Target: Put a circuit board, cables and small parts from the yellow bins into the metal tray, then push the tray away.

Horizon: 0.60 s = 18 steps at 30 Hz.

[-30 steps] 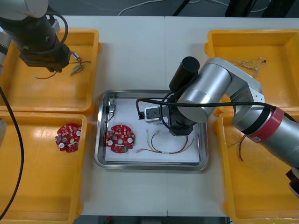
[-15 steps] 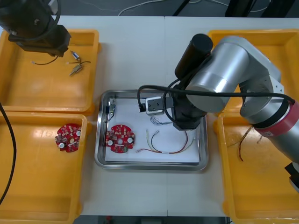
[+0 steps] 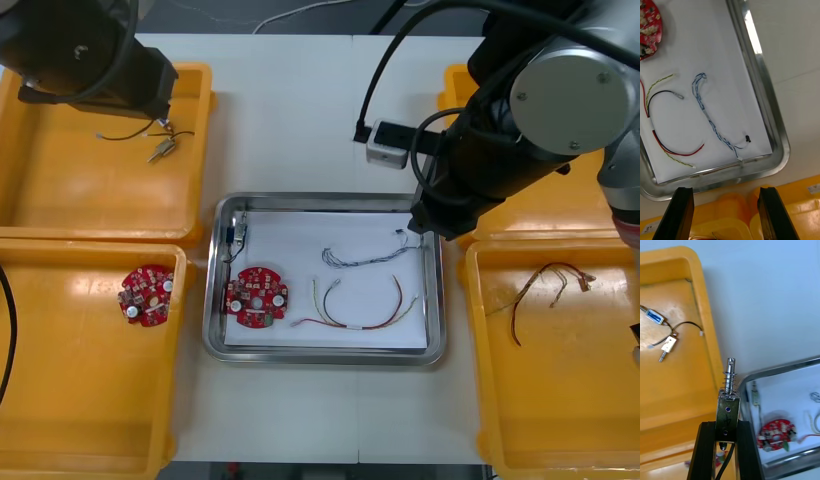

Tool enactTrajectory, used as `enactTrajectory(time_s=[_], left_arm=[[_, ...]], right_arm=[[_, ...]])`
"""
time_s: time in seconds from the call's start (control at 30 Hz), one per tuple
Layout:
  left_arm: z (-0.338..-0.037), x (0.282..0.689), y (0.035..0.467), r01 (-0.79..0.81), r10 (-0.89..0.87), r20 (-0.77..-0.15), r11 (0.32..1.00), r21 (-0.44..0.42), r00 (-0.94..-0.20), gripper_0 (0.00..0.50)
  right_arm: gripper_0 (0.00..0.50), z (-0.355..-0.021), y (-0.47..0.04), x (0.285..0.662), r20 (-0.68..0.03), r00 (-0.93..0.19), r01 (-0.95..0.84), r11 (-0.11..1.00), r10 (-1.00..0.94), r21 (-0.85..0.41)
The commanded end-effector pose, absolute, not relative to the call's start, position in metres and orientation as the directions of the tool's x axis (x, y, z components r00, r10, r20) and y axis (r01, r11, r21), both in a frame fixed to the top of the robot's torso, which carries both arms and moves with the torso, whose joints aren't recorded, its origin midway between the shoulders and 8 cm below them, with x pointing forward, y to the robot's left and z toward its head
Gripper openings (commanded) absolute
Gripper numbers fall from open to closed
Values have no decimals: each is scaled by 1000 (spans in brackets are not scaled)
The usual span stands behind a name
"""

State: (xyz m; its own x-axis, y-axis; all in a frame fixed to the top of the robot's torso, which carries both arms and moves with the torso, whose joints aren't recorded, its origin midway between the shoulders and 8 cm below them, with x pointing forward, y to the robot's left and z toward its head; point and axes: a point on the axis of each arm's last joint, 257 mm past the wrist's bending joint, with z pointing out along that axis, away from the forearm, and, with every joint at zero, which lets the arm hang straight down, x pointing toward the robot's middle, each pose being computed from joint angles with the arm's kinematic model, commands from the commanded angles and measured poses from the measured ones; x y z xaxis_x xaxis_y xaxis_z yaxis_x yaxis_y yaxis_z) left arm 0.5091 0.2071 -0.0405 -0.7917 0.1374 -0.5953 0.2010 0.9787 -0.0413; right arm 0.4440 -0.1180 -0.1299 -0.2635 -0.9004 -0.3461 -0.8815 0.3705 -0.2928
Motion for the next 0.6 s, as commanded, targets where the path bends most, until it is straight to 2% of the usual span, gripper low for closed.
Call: enactTrajectory(time_s=[0.03, 0.3, 0.6], left_arm=[[-51, 484, 194, 40, -45, -577, 990, -134, -815, 0], [-100, 444, 161, -15, -87, -520, 990, -143, -850, 0], [-143, 433, 157, -71, -89, -503, 996, -54, -860, 0]], right_arm=[[500, -85, -146, 458, -436, -376, -788, 529, -818, -314], [500, -70, -186, 464, -508, -556, -650, 725, -658, -227], [500, -68, -236, 463, -549, -700, -474, 872, -458, -122]])
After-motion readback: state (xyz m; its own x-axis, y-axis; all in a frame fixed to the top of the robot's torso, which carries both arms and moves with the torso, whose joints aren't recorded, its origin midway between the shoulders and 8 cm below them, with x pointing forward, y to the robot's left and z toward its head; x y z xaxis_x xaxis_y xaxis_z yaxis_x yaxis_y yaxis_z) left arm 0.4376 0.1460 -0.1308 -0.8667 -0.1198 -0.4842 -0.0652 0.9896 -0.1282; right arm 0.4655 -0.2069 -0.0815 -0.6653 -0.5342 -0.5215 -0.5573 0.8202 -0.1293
